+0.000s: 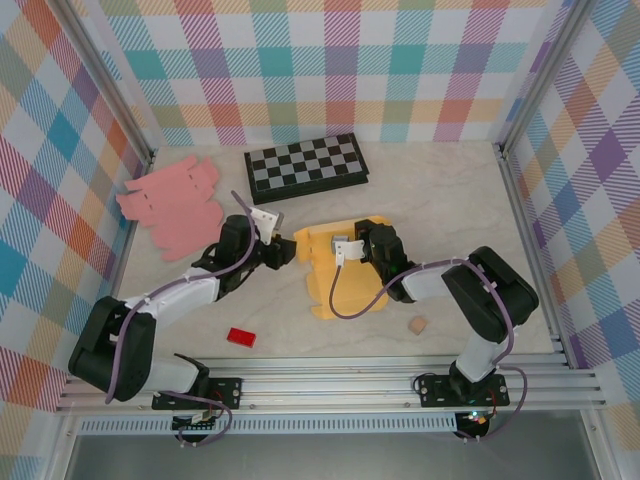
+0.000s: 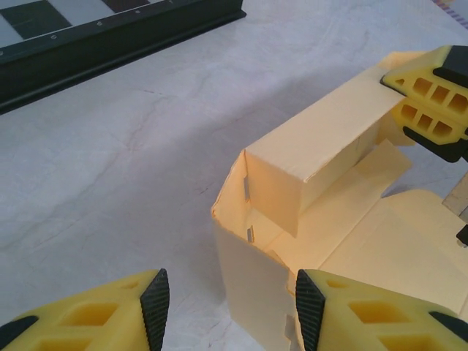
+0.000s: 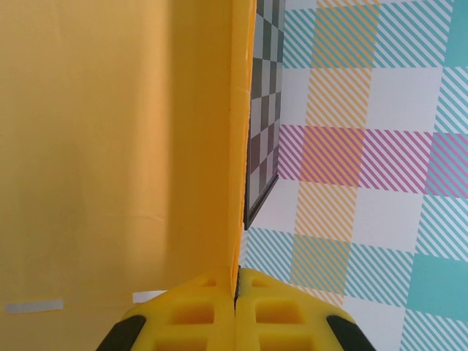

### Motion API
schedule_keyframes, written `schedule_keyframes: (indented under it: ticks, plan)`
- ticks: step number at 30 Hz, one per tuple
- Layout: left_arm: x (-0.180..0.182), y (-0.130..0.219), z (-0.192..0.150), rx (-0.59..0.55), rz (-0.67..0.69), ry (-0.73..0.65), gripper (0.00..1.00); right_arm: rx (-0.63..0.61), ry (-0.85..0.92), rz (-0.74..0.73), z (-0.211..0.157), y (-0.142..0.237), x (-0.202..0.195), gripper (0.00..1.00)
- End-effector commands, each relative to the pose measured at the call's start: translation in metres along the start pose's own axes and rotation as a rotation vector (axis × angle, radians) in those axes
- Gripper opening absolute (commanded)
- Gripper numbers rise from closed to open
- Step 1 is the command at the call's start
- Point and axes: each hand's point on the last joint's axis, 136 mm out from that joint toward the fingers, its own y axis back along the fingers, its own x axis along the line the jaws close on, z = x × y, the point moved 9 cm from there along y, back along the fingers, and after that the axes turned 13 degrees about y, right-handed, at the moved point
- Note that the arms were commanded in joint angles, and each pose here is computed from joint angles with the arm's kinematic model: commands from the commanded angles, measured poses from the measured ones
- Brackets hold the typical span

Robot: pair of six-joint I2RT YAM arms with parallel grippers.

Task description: Fold the paper box

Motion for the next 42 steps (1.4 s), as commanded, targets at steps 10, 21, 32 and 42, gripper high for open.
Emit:
schedule_keyframes:
  ticks: [10,21,32,42]
  plan:
    - [0.009,-0.021,-0.009,0.096,-0.057,0.064,0.54,-0.006,-0.009,-0.031,0.003,-0.001,-0.004,0.00]
    - [-0.007,-0.048,-0.007,0.161,-0.169,0.060,0.52,-0.007,-0.007,-0.024,0.002,0.000,-0.004,0.00]
    - [-0.025,-0.059,-0.018,0.209,-0.217,0.046,0.52,-0.006,-0.005,-0.015,0.003,-0.001,-0.003,0.00]
    - [-0.022,-0.070,-0.016,0.223,-0.139,0.045,0.53,-0.005,-0.007,-0.022,0.002,0.001,-0.005,0.00]
